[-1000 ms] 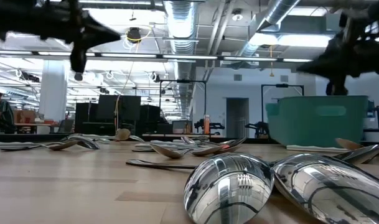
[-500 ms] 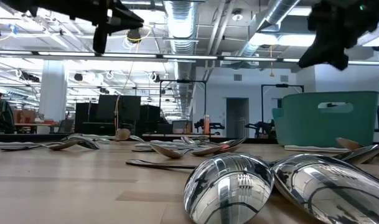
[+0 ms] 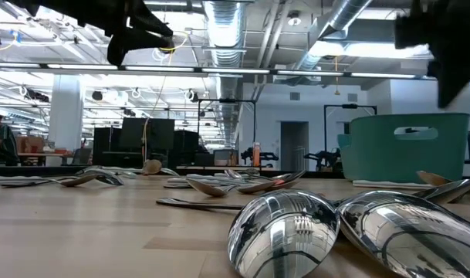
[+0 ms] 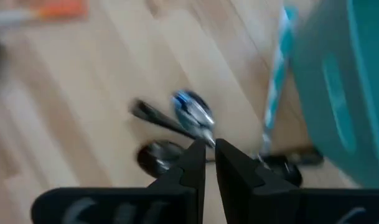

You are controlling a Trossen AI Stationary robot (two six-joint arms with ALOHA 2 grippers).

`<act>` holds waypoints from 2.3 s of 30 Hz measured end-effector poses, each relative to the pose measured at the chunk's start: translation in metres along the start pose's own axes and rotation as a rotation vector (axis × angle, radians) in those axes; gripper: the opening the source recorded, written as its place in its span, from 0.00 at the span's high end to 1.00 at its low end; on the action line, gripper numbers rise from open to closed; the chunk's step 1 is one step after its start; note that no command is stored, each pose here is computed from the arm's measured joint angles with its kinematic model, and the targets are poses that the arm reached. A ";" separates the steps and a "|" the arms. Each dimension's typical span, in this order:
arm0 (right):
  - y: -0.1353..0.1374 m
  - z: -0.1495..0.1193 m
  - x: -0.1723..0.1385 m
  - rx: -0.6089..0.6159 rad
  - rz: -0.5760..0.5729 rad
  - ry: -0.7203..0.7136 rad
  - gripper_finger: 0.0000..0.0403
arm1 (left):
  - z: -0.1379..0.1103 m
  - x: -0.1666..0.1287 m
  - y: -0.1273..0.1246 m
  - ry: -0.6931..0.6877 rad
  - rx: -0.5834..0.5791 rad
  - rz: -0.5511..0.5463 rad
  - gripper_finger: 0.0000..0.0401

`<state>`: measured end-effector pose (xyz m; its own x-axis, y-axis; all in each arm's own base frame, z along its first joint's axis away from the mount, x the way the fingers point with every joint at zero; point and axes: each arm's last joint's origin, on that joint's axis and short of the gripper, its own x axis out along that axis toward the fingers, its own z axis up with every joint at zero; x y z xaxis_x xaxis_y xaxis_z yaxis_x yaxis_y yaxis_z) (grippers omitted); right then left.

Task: Sort silverware by color (type)
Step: Put the blue spoon into the blue bin

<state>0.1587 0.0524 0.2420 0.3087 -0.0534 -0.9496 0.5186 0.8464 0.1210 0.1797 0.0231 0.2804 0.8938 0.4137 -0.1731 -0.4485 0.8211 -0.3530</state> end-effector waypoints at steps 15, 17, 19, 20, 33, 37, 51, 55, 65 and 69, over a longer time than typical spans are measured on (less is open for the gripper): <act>-0.074 0.003 0.011 0.304 -0.270 0.018 0.83 | -0.005 0.004 0.005 0.025 0.058 0.094 0.71; -0.081 0.003 0.008 0.311 -0.281 0.015 0.80 | -0.007 0.005 0.005 0.037 0.049 0.099 0.71; -0.085 0.004 0.006 0.321 -0.272 -0.007 0.77 | -0.008 0.007 0.004 0.048 0.044 0.082 0.71; -0.087 0.005 0.005 0.325 -0.263 -0.012 0.75 | -0.009 0.008 0.004 0.051 0.032 0.075 0.71; -0.051 -0.005 0.005 0.252 -0.040 0.010 0.49 | -0.015 0.010 0.004 0.113 -0.067 0.056 0.71; -0.033 -0.007 0.015 0.206 -0.077 0.006 0.51 | -0.015 0.010 0.004 0.120 -0.064 0.060 0.71; -0.020 0.025 0.076 0.117 -0.210 0.119 0.55 | -0.015 0.010 0.006 0.123 -0.003 0.072 0.71; -0.028 0.034 0.085 0.110 -0.209 0.147 0.55 | -0.016 0.010 0.006 0.134 -0.011 0.068 0.72; -0.045 0.040 0.106 0.078 -0.213 0.241 0.55 | -0.022 0.008 0.005 0.201 -0.052 0.040 0.72; -0.044 0.038 0.114 0.066 -0.206 0.263 0.59 | -0.023 0.008 0.004 0.210 -0.066 0.035 0.72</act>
<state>0.2017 -0.0115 0.1393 -0.0196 -0.0743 -0.9970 0.6016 0.7956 -0.0712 0.1850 0.0204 0.2568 0.8621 0.3447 -0.3715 -0.4839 0.7776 -0.4014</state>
